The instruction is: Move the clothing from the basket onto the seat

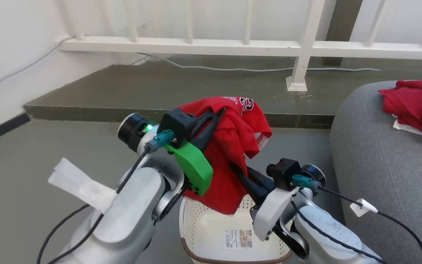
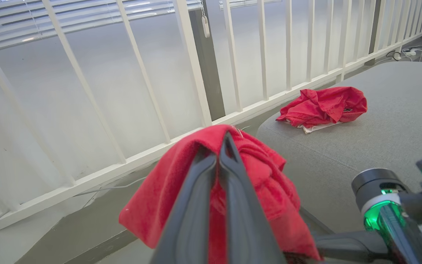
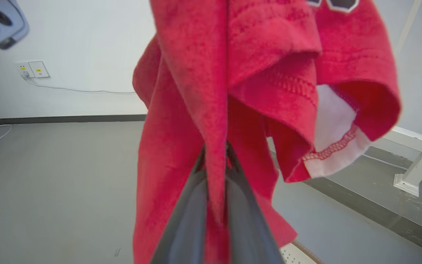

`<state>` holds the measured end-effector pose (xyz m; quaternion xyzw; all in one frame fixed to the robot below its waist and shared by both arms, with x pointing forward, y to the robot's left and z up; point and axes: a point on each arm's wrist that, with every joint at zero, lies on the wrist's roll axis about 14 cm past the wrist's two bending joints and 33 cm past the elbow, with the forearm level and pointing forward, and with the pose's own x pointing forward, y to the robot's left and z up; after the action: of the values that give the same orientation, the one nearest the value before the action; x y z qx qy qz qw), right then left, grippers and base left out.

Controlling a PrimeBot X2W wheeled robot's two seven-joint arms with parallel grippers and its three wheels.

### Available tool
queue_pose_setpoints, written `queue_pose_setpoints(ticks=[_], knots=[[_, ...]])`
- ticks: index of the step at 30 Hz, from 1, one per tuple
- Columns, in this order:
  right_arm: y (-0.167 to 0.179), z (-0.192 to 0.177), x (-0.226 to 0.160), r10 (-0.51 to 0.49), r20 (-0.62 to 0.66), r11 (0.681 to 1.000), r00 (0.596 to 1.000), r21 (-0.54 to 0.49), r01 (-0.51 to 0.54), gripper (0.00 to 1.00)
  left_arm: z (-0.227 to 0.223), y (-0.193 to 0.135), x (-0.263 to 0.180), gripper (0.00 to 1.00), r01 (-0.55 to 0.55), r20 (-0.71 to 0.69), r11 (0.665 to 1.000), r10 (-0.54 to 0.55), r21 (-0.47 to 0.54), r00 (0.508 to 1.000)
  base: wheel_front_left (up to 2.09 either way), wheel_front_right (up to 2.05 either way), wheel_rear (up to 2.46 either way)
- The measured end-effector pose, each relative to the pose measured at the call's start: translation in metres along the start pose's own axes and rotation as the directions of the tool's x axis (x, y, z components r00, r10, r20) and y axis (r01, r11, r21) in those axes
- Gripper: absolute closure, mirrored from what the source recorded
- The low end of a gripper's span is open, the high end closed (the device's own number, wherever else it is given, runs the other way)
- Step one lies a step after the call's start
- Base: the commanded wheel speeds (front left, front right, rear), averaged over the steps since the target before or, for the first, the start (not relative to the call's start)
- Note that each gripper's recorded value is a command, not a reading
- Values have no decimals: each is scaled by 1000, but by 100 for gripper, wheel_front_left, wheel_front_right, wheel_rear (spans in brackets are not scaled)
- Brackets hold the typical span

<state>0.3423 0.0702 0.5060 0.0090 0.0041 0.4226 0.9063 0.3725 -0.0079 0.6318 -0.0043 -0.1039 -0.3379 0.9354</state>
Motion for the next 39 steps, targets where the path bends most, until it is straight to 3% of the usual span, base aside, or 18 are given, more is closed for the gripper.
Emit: queue_pose_setpoints(ticks=[11, 12, 15, 16, 17, 18, 29, 39], knots=[[-22, -1, -3, -61, -12, 998, 998, 26, 62, 100, -17, 10, -4, 100, -50, -33, 996, 48, -69, 998, 0, 0, 0], [-24, -2, -4, -70, -15, 997, 997, 29, 70, 100, -19, 10, -4, 92, -53, -38, 996, 51, -75, 998, 0, 0, 0], [-33, -4, -7, -104, -20, 994, 994, 30, 104, 100, -29, 11, -7, 56, -67, -59, 993, 61, -96, 996, 0, 0, 0], [-38, -3, -8, -118, -18, 992, 993, 31, 119, 100, -32, 11, -8, 24, -69, -66, 992, 63, -101, 996, 0, 0, 0], [-42, -1, -9, -131, -14, 991, 991, 33, 131, 100, -35, 11, -9, 7, -70, -74, 992, 63, -103, 995, 0, 0, 0], [-47, 1, -10, -152, -9, 988, 988, 32, 152, 100, -38, 12, -10, 0, -74, -81, 992, 65, -105, 995, 0, 0, 0], [-102, 12, -31, -350, 19, 936, 937, 50, 348, 100, -57, 4, -14, 0, -75, -115, 985, 57, -156, 992, 0, 0, 0], [-157, 32, -70, -538, 79, 843, 839, 68, 534, 100, -75, -17, -18, 0, -47, -142, 977, 17, -207, 990, 0, 0, 0]])
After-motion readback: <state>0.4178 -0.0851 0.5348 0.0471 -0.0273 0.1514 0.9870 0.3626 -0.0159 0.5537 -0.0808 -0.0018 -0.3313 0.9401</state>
